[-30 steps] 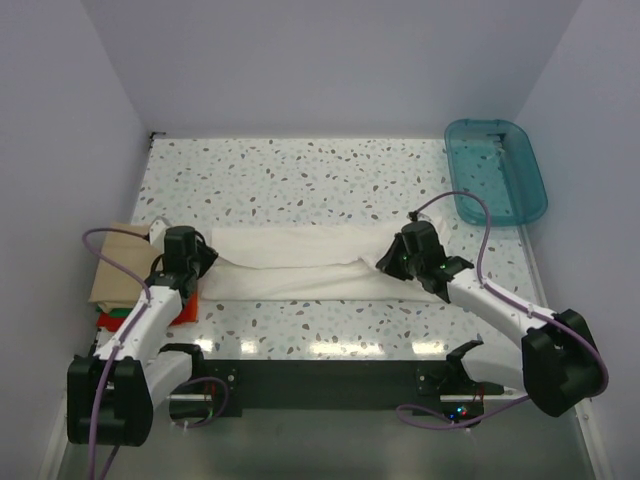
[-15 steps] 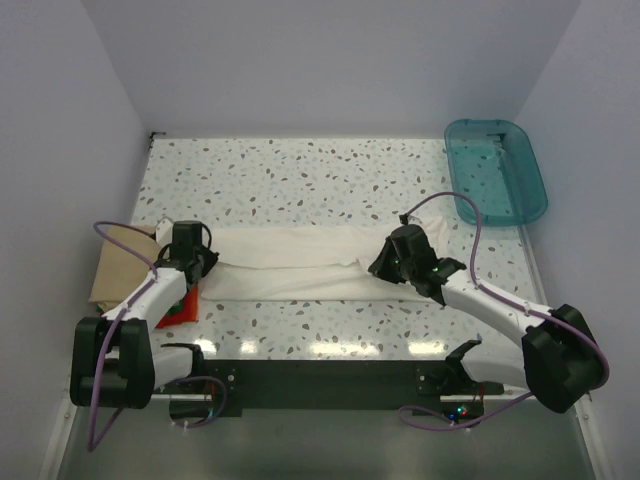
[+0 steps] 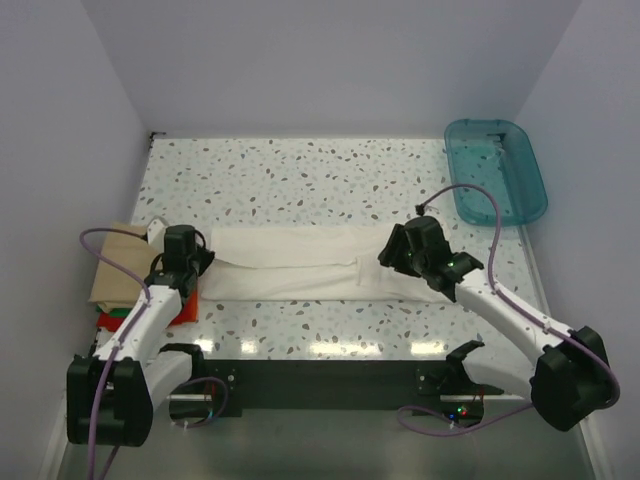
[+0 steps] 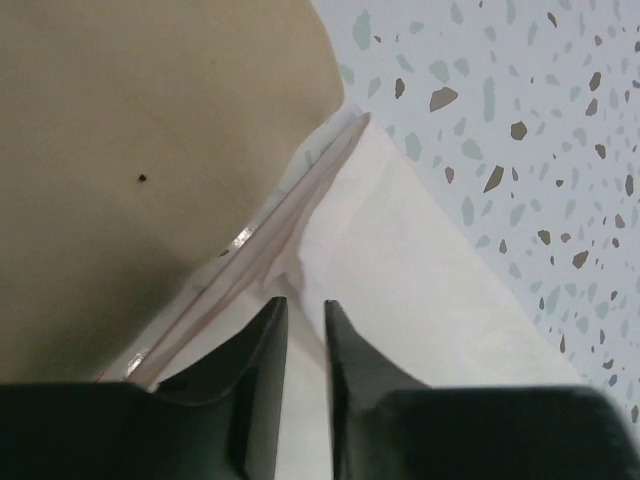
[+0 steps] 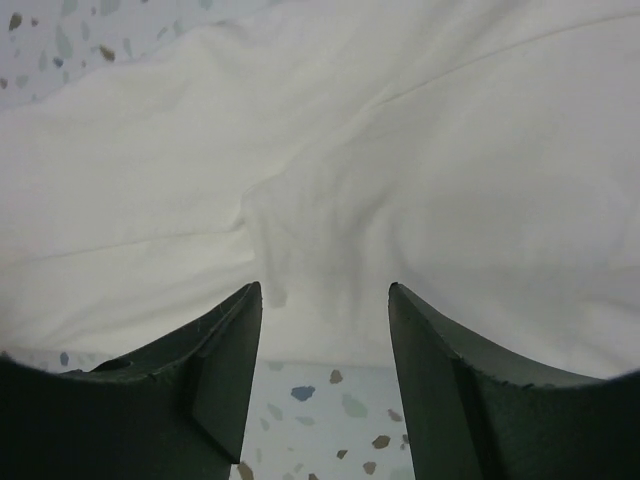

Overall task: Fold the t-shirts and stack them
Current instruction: Fold the tshirt

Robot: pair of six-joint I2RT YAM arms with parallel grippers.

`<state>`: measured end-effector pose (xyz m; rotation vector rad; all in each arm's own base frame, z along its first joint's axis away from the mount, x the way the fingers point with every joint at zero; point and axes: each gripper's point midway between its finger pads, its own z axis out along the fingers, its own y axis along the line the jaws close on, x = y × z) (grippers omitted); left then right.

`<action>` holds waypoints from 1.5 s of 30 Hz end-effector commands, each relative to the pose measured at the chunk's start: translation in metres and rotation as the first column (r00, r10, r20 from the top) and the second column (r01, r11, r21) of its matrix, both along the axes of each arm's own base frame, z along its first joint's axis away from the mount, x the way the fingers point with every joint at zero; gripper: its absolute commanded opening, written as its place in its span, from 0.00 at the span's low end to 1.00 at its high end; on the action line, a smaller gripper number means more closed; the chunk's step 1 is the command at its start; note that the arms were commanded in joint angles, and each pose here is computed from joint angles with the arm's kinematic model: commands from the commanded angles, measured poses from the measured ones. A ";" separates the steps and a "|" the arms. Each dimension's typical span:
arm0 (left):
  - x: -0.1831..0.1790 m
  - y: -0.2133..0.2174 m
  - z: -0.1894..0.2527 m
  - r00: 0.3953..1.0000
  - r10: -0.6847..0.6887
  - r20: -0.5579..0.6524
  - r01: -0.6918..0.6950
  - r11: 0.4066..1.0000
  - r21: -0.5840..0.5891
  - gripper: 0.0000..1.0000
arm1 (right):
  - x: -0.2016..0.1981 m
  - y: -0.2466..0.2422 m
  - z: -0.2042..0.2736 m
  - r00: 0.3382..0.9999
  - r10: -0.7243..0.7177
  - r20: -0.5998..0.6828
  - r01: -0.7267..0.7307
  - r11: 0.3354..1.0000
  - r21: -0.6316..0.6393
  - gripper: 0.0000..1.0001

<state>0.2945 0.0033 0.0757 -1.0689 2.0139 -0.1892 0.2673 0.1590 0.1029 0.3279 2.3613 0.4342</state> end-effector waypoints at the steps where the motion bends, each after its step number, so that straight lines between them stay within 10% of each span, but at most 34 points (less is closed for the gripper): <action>1: -0.004 0.006 0.006 0.999 0.012 0.037 -0.013 0.999 0.036 0.30 | 0.012 -0.052 0.006 0.994 -0.107 0.002 0.107 0.992 -0.061 0.57; 7: -0.004 0.009 0.026 0.996 0.019 0.089 -0.023 0.999 0.046 0.42 | 0.021 -0.088 0.002 0.986 -0.161 -0.031 0.160 0.986 -0.039 0.60; 25: 0.051 -0.042 -0.003 0.989 -0.145 0.007 0.145 0.989 -0.004 0.16 | 0.046 -0.108 -0.047 0.956 -0.248 -0.158 0.246 0.969 -0.036 0.58; 45: 0.010 -0.017 -0.071 0.980 -0.022 -0.199 0.036 0.997 0.066 0.13 | 0.049 -0.151 -0.079 0.901 -0.355 -0.249 0.337 0.935 -0.114 0.54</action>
